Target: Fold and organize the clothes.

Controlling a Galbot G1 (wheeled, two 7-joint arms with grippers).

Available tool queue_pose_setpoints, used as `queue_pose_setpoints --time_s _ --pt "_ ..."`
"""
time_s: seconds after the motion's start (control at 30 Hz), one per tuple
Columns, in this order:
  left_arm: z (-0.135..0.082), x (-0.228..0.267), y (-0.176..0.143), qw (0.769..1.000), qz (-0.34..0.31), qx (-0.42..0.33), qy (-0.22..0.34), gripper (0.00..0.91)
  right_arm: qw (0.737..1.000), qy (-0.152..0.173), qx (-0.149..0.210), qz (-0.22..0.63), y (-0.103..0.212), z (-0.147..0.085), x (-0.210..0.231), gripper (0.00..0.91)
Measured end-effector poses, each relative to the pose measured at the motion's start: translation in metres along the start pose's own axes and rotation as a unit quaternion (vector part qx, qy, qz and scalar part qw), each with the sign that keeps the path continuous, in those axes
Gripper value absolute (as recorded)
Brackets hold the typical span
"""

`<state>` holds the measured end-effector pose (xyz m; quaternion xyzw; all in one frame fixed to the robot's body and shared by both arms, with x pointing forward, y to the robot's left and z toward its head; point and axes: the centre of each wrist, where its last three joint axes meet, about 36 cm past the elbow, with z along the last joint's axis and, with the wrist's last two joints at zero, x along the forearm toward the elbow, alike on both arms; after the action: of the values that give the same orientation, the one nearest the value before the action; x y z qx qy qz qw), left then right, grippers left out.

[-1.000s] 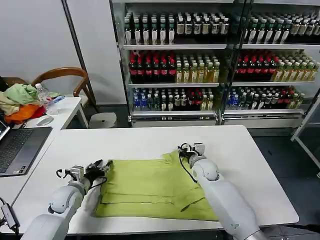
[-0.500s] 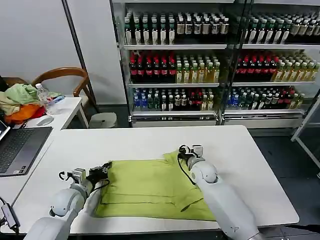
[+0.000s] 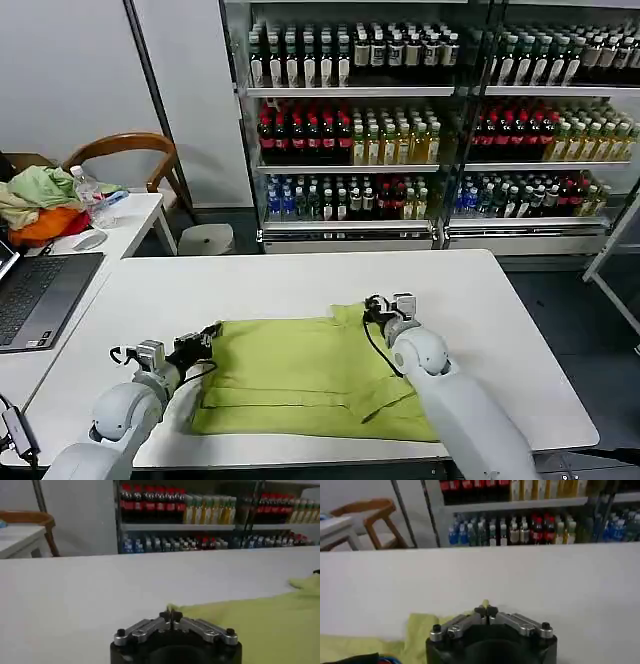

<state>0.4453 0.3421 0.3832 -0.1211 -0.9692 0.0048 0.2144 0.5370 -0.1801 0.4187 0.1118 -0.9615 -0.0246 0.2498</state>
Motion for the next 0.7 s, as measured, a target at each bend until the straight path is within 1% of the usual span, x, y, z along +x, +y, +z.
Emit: queue_pose_setpoints --time_s 0.1,0.23,0.5,0.63,0.7 --pt "-0.001 0.008 -0.005 1.0 0.003 0.0 -0.009 0.04 1.0 -0.009 0.001 -0.001 -0.003 -0.001 0.016 0.0" --pt "0.002 0.019 -0.014 1.0 0.007 0.002 -0.017 0.03 1.0 -0.021 0.005 -0.004 -0.006 0.001 0.039 0.0" --pt "0.011 0.043 -0.027 1.0 0.013 0.004 -0.02 0.03 0.999 -0.032 0.012 -0.008 -0.003 0.019 0.087 0.0" --pt "0.015 0.052 -0.032 1.0 0.014 0.005 -0.02 0.04 0.999 -0.032 0.015 -0.01 -0.002 0.029 0.106 0.0" --pt "0.017 0.056 -0.035 1.0 0.015 0.007 -0.021 0.03 0.999 -0.031 0.015 -0.009 -0.004 0.034 0.114 0.0"
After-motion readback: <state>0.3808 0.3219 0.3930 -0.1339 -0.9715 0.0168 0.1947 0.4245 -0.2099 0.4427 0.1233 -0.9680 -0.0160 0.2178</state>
